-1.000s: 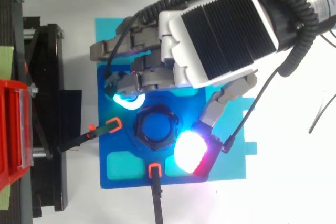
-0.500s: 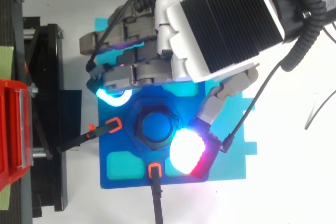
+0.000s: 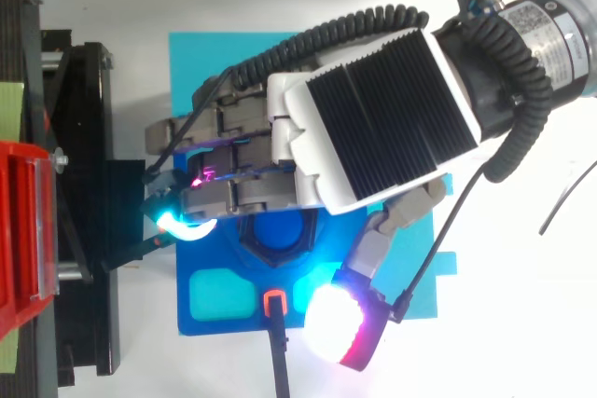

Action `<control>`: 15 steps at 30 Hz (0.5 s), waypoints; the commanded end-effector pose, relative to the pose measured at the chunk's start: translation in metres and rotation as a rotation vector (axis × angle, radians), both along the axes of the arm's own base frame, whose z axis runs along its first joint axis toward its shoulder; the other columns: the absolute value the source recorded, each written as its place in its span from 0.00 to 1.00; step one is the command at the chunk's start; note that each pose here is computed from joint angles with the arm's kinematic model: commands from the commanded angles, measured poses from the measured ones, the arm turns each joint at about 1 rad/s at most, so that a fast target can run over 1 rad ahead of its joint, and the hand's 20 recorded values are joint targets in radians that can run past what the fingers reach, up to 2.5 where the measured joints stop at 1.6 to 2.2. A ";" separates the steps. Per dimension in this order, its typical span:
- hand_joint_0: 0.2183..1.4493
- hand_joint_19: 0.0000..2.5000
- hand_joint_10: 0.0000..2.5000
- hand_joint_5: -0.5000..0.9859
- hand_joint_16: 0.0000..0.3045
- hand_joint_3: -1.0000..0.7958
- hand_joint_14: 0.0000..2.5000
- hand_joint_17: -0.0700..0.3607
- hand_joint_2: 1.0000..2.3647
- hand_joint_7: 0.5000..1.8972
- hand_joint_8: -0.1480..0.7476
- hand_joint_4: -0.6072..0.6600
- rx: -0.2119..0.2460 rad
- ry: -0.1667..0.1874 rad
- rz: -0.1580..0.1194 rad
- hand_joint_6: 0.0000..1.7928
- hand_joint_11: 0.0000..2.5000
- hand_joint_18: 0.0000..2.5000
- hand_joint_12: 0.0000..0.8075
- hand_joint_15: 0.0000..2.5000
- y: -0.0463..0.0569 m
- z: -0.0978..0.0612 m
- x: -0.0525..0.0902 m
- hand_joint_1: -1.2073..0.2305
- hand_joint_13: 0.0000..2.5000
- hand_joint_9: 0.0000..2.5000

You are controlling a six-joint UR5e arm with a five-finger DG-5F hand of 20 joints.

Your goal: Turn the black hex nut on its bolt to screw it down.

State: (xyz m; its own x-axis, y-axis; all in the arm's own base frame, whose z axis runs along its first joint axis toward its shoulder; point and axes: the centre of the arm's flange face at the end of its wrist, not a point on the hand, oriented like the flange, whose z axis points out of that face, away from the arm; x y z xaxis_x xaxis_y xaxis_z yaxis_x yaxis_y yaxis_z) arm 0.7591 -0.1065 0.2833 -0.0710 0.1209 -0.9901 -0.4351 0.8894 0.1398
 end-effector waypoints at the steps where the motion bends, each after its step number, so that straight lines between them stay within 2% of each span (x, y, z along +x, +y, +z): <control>1: 0.09 0.14 0.00 0.25 0.23 0.28 0.00 0.53 0.00 0.18 0.57 0.70 0.000 0.002 -0.002 0.28 0.07 0.26 0.55 0.02 0.005 -0.001 0.001 0.70 0.20 0.25; 2: 0.09 0.14 0.00 0.25 0.23 0.28 0.00 0.53 0.00 0.20 0.57 0.71 0.000 0.002 -0.001 0.28 0.07 0.26 0.55 0.03 0.006 -0.001 0.001 0.71 0.20 0.26; 5: 0.10 0.14 0.00 0.26 0.23 0.28 0.00 0.52 0.00 0.33 0.57 0.75 -0.004 0.003 -0.001 0.28 0.09 0.26 0.54 0.03 0.007 -0.002 0.001 0.75 0.19 0.27; 7: 0.11 0.14 0.00 0.27 0.22 0.28 0.00 0.52 0.00 0.40 0.57 0.75 -0.004 0.003 0.001 0.28 0.10 0.26 0.54 0.03 0.008 -0.002 0.001 0.76 0.20 0.27; 8: 0.11 0.14 0.00 0.28 0.22 0.28 0.00 0.51 0.00 0.47 0.57 0.74 -0.004 0.003 0.002 0.28 0.11 0.26 0.53 0.03 0.009 -0.002 0.001 0.76 0.20 0.27; 11: 0.12 0.14 0.00 0.29 0.22 0.28 0.00 0.51 0.00 0.55 0.58 0.72 -0.004 0.009 0.004 0.28 0.13 0.26 0.53 0.04 0.009 -0.006 0.000 0.77 0.20 0.29; 15: 0.12 0.15 0.00 0.28 0.22 0.28 0.00 0.51 0.00 0.53 0.59 0.72 -0.004 0.011 0.004 0.30 0.13 0.26 0.53 0.04 0.009 -0.006 -0.001 0.77 0.20 0.30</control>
State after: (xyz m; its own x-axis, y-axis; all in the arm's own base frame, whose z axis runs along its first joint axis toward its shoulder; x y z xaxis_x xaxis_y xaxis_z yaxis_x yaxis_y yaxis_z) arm 0.7588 -0.0976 0.2782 -0.0801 0.1169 -0.9899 -0.4367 0.8886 0.1403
